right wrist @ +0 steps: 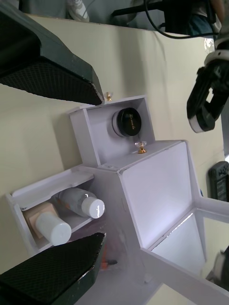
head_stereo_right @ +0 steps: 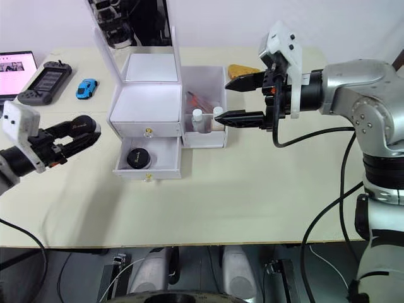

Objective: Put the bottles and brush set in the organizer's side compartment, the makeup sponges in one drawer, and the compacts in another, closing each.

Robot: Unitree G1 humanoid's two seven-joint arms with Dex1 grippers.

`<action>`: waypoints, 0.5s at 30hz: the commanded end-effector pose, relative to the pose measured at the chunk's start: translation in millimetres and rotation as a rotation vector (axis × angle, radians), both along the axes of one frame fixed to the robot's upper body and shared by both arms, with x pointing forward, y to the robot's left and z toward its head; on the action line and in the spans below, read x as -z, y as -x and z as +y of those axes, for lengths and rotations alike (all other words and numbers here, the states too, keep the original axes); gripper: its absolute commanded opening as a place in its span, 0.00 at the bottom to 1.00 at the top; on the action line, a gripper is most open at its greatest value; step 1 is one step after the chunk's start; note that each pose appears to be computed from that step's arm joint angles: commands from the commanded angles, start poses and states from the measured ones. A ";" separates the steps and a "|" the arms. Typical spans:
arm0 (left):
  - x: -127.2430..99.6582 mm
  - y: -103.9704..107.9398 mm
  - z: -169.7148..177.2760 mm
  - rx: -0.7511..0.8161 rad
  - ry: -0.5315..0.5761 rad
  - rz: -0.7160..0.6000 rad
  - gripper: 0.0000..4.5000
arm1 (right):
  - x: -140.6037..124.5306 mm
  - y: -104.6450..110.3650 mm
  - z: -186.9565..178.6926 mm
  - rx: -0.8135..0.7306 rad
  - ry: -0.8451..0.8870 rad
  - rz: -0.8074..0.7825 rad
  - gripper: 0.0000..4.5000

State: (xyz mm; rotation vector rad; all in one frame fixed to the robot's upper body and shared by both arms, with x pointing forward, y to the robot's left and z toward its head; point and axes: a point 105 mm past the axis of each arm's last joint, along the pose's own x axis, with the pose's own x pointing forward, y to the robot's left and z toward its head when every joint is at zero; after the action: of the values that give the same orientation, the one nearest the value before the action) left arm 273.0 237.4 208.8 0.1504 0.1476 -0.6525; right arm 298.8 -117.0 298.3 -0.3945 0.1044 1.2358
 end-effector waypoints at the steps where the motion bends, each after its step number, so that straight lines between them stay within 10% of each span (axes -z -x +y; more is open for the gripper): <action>1: -10.7 13.4 -22.1 0.159 -0.042 0.012 0.59 | -14.7 5.5 5.0 -0.046 -0.017 -0.062 1.00; 15: 19.1 -19.0 -92.0 0.357 -0.125 0.044 0.59 | -16.0 14.3 -0.8 0.017 -0.008 -0.122 1.00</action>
State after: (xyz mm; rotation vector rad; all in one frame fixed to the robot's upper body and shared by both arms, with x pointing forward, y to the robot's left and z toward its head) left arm 287.3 146.2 182.2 0.2385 0.2485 -1.0195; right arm 292.9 -115.9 297.8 -0.4221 0.0693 1.2128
